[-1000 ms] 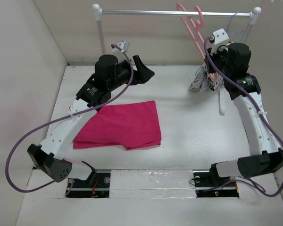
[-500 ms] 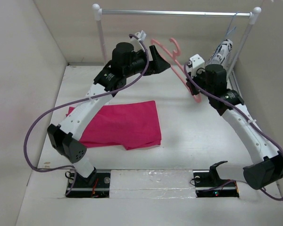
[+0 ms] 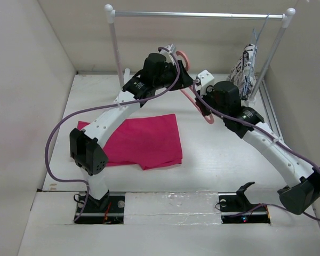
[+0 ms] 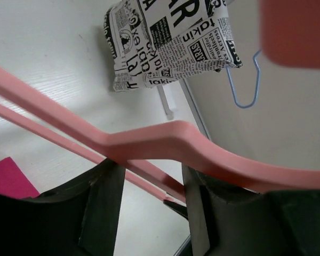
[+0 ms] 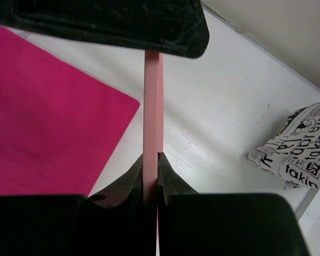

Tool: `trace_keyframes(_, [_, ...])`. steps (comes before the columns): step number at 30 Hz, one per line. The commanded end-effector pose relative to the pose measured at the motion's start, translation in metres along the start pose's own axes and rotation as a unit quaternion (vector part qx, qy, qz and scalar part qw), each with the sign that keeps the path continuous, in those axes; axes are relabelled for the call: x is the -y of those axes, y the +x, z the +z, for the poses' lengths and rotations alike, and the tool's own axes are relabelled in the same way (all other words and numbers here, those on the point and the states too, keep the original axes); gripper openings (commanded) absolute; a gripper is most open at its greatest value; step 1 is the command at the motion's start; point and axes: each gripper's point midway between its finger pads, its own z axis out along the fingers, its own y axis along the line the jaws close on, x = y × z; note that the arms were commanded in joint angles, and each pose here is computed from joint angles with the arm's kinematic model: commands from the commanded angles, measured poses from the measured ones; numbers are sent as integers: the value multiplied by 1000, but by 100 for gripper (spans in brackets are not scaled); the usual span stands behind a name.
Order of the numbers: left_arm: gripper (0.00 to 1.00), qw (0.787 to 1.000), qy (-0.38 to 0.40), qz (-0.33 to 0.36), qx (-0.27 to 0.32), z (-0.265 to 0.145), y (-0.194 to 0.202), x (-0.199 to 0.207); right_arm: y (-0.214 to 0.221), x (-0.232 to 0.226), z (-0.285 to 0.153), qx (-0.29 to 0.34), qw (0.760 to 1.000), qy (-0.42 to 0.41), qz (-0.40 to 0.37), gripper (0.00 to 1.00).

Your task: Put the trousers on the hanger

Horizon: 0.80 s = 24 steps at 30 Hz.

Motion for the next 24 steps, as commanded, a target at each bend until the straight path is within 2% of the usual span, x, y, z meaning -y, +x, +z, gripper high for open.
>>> trace_keyframes(1, [38,998,20,13,53,-17,-31,26,-26,-1,-3,40,999,26,2,0])
trace_keyframes(2, [21,998,20,13,53,-19,-31,27,-25,-7,-4,35,999,26,-4,0])
trace_keyframes(4, [10,999,18,10,47,-20,-27,24,-14,-4,-6,7,999,48,-10,4])
trace_keyframes(5, [0,999,24,8,46,-24,-26,27,-10,-2,-7,-1,999,52,-11,10])
trace_keyframes(6, [0,999,18,0,34,-21,-15,19,-1,-6,-8,-17,999,48,-16,27])
trace_keyframes(8, [0,999,38,-8,32,-29,-9,24,3,-12,-18,-17,999,35,-17,45])
trace_keyframes(9, [0,999,31,-18,15,-26,10,11,5,-14,-21,-16,999,30,-18,59])
trace_keyframes(11, [0,998,52,-33,28,-37,12,17,8,-25,-36,-6,1000,-5,-16,69])
trace_keyframes(12, [0,998,39,-48,9,-36,35,0,9,-25,-40,-2,1000,-15,-12,75])
trace_keyframes(14, [0,996,62,-54,26,-46,35,6,17,-27,-49,-5,999,-43,-4,78])
trace_keyframes(15, [0,996,50,-72,10,-45,53,-8,19,-32,-57,-4,998,-64,-1,78])
trace_keyframes(17, [0,995,56,-82,11,-49,61,-10,30,-37,-60,-9,995,-97,8,78])
trace_keyframes(19, [0,994,46,-103,-6,-49,83,-26,34,-44,-63,1,993,-117,17,72])
trace_keyframes(20, [0,993,54,-105,-6,-51,86,-25,42,-45,-56,5,992,-122,23,64])
trace_keyframes(21, [0,992,45,-116,-19,-51,102,-37,48,-49,-52,3,990,-133,37,36])
trace_keyframes(23, [0,989,53,-136,-24,-54,112,-39,53,-58,-40,7,986,-159,51,10])
trace_keyframes(24, [0,985,42,-160,-40,-54,135,-56,67,-64,-22,-5,984,-167,66,0])
